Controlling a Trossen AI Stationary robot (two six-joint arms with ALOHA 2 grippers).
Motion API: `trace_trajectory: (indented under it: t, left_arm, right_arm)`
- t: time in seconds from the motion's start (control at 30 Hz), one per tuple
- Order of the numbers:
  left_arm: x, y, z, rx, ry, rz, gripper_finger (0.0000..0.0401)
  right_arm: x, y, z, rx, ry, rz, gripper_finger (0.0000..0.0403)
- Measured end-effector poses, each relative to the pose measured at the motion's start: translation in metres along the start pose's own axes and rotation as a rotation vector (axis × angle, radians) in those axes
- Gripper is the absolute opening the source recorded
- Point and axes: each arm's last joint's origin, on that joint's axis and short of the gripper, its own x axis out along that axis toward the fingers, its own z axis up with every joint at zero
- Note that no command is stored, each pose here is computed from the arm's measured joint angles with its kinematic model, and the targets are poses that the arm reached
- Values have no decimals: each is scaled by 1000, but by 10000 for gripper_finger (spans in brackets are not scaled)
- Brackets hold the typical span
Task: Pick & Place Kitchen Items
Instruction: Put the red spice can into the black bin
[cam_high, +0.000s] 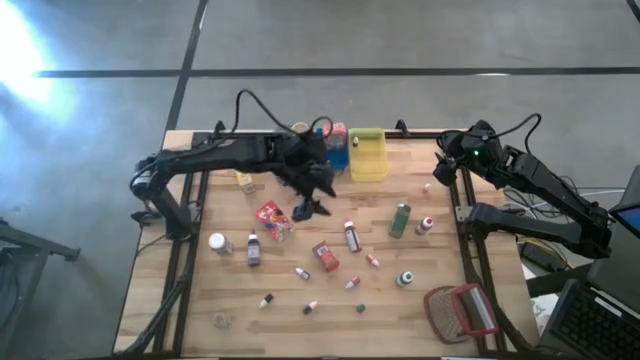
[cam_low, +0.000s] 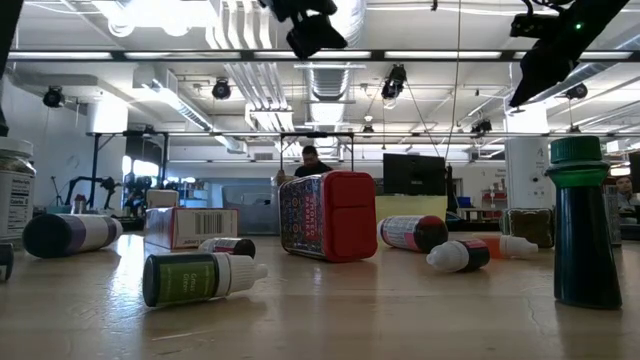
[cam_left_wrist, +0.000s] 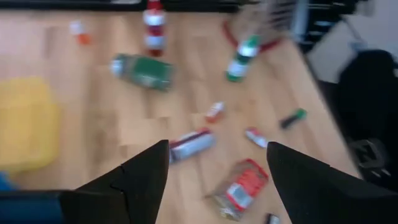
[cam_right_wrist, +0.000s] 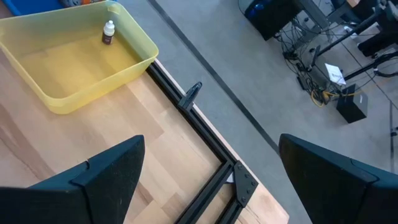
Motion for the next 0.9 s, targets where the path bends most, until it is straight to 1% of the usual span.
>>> trace_trajectory:
  t: [0.1, 0.33, 0.4, 0.5, 0.7, 0.77, 0.9]
  left_arm:
    - [3, -13, -5, 22, 5, -51, 275]
    - [6, -31, -7, 54, 15, -87, 275]
    - [9, -34, -8, 112, 23, -78, 275]
    - [17, -43, -12, 257, 54, -52, 275]
    - [33, -57, -22, 329, 78, -63, 275]
    - [39, -61, -27, 382, 97, -70, 274]
    - [52, -71, -33, 490, 76, -44, 271]
  right_arm:
    - [0, 0, 0, -4, 0, 0, 366]
    - [0, 0, 0, -4, 0, 0, 366]
    - [0, 0, 0, -1, 0, 0, 366]
    - [0, 0, 0, -1, 0, 0, 366]
    - [0, 0, 0, 0, 0, 0, 366]
    - [0, 0, 0, -4, 0, 0, 366]
    - [0, 0, 0, 1, 0, 0, 366]
